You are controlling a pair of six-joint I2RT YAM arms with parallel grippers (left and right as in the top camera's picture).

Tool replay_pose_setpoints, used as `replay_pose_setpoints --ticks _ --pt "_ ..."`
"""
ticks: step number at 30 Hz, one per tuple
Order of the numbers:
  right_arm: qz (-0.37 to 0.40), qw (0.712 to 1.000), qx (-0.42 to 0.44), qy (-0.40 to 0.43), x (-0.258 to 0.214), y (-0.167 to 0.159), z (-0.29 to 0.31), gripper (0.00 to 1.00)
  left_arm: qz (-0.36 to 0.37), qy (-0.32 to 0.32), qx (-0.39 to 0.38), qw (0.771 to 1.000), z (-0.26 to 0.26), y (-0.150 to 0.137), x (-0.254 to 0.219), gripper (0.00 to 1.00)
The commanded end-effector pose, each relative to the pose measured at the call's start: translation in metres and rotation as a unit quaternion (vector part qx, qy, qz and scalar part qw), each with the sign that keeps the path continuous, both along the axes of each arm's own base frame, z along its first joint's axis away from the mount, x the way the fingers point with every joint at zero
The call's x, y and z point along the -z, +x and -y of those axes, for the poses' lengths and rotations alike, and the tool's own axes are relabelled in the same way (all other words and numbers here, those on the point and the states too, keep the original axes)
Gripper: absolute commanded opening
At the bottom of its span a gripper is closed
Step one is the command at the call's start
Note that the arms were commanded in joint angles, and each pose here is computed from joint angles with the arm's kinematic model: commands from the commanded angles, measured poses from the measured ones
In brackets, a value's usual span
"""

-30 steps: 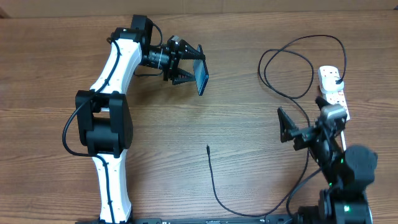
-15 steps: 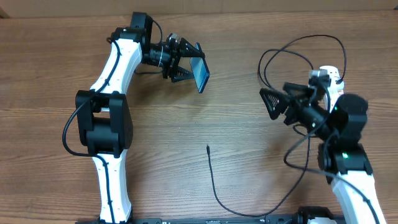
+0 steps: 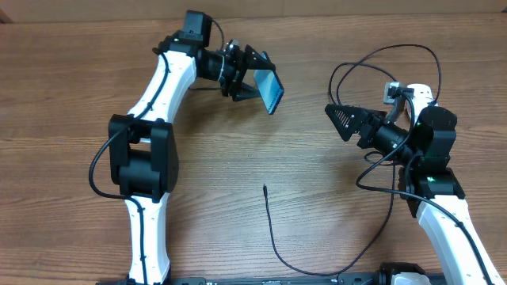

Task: Plug charger to phone and switch on socket
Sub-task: 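Move the right gripper up toward the phone held by the left gripper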

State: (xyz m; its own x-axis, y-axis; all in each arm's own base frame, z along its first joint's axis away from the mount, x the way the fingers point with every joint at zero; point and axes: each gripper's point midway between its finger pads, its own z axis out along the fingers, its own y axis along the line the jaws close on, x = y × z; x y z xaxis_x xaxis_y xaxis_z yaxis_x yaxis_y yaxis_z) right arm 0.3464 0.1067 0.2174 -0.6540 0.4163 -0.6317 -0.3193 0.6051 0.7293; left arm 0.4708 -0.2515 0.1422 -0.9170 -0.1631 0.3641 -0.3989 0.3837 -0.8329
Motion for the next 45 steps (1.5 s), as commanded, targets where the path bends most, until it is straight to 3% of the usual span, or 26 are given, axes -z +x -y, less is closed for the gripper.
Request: replay_pose_setpoints --ticks 1,21,45 --pt "0.006 1.000 -0.013 0.012 -0.012 0.001 -0.005 1.00 -0.014 -0.011 -0.005 1.000 0.019 0.003 -0.012 0.04" --pt "-0.027 0.999 -0.020 -0.003 0.016 0.004 -0.005 1.00 -0.042 -0.003 -0.013 0.999 0.091 -0.010 -0.017 0.04" --pt "-0.023 0.998 0.014 -0.057 0.039 0.020 0.009 0.84 -0.058 0.042 -0.017 0.997 0.140 -0.037 -0.004 0.04"
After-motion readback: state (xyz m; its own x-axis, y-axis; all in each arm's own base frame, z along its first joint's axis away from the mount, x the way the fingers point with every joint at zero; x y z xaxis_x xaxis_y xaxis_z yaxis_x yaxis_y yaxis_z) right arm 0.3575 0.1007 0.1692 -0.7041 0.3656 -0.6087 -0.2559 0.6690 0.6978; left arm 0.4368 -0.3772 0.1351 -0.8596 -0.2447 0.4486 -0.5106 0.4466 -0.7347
